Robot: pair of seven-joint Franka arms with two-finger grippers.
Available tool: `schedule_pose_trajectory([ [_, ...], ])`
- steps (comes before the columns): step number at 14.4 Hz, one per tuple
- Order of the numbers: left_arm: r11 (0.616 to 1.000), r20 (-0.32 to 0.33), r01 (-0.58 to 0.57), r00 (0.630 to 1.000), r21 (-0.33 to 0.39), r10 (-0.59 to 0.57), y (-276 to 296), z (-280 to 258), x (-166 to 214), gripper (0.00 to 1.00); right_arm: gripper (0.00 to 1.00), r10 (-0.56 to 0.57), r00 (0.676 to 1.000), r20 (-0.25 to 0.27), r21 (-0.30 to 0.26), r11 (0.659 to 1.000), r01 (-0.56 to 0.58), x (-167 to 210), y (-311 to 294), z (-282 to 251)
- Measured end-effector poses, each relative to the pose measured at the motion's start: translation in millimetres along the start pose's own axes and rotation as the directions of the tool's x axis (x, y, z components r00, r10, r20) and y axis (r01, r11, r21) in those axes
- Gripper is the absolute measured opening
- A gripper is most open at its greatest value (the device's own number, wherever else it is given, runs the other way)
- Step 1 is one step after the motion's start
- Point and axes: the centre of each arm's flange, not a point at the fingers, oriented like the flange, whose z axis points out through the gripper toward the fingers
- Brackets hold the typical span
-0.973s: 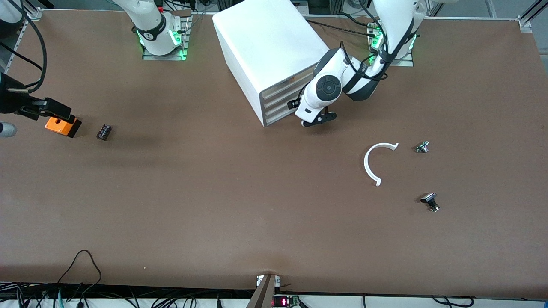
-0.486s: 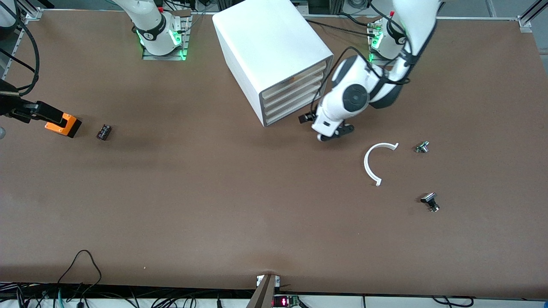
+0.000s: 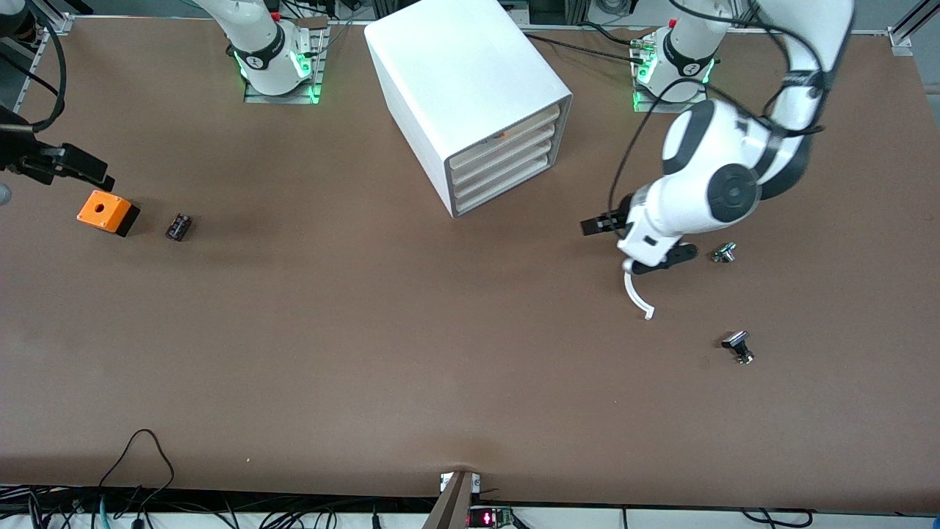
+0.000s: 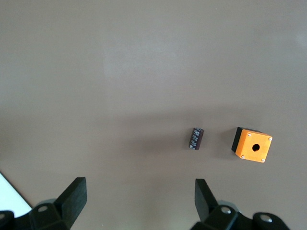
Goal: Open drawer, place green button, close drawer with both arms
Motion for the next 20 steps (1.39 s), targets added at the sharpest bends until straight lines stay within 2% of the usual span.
schedule_pose_trajectory([
  [3, 0.994, 0.001, -0.105, 0.994, 0.011, 0.105, -56.4, -53.3, 3.8, 1.00, 1.00, -0.015, 1.000, 0.012, 0.000, 1.000, 0.015, -1.5, -0.8, 5.5],
  [6, 0.975, -0.040, -0.221, 0.974, 0.028, 0.222, -104.6, -108.9, 10.4, 1.00, 1.00, -0.020, 1.000, 0.017, 0.000, 1.000, 0.020, -1.5, -3.3, 8.1],
  [9, 0.948, -0.068, -0.305, 0.948, 0.091, 0.311, -122.4, -148.7, 7.5, 1.00, 1.00, -0.025, 1.000, 0.016, 0.000, 1.000, 0.025, -1.4, -5.2, 8.1],
  [11, 0.939, -0.106, -0.307, 0.940, 0.154, 0.325, -125.7, -174.0, -2.0, 1.00, 1.00, -0.032, 0.999, 0.012, 0.000, 0.999, 0.032, -1.1, -6.6, 6.4],
  [13, 0.936, -0.143, -0.302, 0.933, 0.183, 0.329, -130.1, -197.0, -19.7, 1.00, 1.00, -0.033, 0.999, 0.009, 0.000, 0.999, 0.033, -1.0, -7.2, 5.6],
  [16, 0.945, -0.170, -0.270, 0.938, 0.184, 0.302, -135.3, -213.2, -42.0, 1.00, 1.00, -0.033, 0.999, 0.011, 0.000, 0.999, 0.033, -0.4, -7.3, 6.6],
  [20, 0.953, -0.164, -0.244, 0.948, 0.180, 0.273, -135.7, -207.5, -42.8, 1.00, 1.00, -0.033, 0.999, 0.012, 0.000, 0.999, 0.033, -0.3, -7.2, 6.7],
])
